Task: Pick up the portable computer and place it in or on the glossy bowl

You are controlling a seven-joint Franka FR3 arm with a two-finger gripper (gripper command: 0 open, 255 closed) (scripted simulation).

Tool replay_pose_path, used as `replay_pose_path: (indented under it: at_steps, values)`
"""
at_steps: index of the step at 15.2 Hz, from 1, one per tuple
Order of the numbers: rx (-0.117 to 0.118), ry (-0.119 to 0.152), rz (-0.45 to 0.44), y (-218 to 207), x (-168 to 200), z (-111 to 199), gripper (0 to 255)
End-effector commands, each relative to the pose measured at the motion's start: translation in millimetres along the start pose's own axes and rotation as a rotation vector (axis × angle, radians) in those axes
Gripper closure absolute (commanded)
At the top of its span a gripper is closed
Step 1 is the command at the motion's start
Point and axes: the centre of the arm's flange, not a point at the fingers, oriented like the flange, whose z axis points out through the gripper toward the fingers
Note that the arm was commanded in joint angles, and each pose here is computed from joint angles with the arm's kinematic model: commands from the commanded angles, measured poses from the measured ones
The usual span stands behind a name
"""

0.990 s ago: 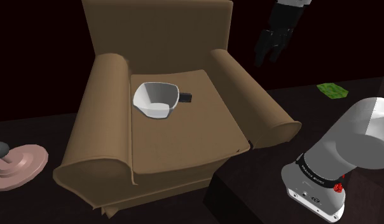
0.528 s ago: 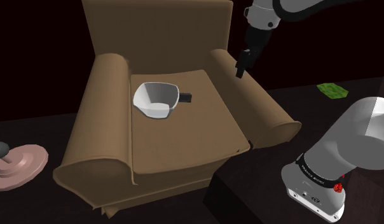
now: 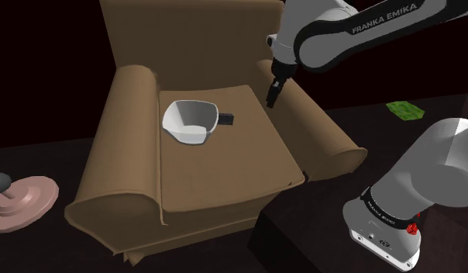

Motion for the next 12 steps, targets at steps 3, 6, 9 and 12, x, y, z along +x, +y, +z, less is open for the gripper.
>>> replay_pose_path:
  at_steps: [3,6,9,12]
  values:
    - [-0.060,0.037,-0.129,-7.5,33.7,38.6,0]
    - [-0.105,0.062,-0.223,-12.8,56.6,67.5,0]
    - [-0.150,0.086,-0.317,-18.9,79.7,96.1,0]
    - [-0.195,0.111,-0.411,-26.0,102.9,124.4,0]
